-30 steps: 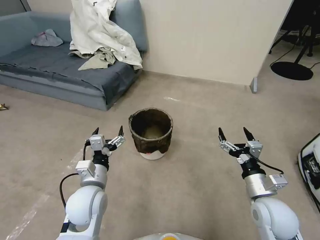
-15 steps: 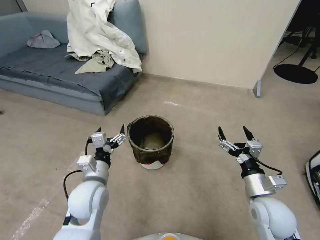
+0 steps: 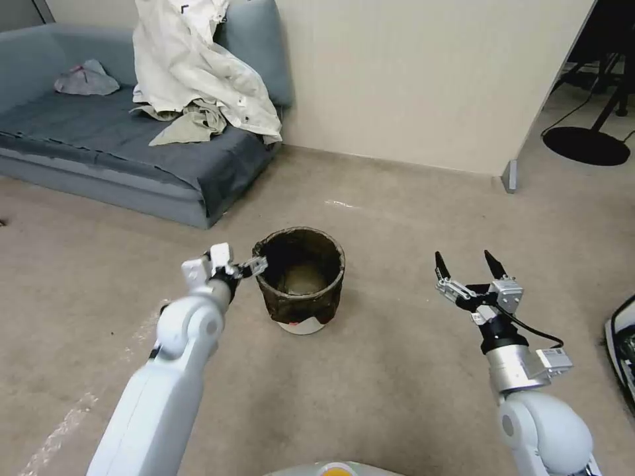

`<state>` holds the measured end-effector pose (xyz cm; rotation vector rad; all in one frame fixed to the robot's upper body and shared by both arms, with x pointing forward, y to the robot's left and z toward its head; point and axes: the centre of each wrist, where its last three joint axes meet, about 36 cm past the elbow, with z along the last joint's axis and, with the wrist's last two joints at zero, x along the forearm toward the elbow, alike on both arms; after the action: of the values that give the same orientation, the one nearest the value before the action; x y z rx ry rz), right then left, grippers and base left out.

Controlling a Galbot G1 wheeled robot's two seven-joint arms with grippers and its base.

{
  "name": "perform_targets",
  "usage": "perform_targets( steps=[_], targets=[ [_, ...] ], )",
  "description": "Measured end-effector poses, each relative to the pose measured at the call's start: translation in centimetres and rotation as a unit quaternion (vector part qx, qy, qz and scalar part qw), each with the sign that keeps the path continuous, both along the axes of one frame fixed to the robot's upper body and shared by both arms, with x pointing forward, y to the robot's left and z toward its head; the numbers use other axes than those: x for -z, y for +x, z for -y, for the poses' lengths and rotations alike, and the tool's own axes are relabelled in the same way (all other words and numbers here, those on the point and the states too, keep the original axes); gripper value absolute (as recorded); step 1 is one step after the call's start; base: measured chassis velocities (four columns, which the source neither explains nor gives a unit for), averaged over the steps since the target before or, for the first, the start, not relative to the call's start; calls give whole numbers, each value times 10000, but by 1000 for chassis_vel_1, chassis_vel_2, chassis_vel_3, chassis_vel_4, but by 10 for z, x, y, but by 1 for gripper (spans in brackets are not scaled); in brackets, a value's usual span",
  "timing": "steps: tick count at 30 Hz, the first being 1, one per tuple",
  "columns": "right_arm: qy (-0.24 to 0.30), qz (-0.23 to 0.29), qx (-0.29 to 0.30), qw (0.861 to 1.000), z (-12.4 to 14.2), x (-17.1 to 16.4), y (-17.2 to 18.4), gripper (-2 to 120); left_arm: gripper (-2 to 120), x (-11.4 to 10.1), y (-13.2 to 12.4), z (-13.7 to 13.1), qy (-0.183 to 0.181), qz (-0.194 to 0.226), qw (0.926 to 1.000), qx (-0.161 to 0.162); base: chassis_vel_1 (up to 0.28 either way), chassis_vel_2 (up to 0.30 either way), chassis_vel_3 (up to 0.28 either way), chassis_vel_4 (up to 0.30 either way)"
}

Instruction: Pick up the trash can from the floor.

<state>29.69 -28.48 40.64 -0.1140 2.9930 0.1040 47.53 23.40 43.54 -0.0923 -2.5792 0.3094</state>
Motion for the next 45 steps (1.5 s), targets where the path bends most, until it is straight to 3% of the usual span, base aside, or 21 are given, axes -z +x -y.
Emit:
perform_targets(
  steps=[9,35,45],
  targets=[
    [-39,6,137,9999,5,-1,-5,100,95,22,43,9,407,-598,9974,12,0,0,0,0],
    [-31,20,83,10000,3,3,-2,100,91,53,53,-4,261,-1069,9938,-177,0,0,0,0],
    [-38,30,83,10000,3,4,-3,100,57,55,49,-3,190,-1092,9937,-158,0,0,0,0]
  ],
)
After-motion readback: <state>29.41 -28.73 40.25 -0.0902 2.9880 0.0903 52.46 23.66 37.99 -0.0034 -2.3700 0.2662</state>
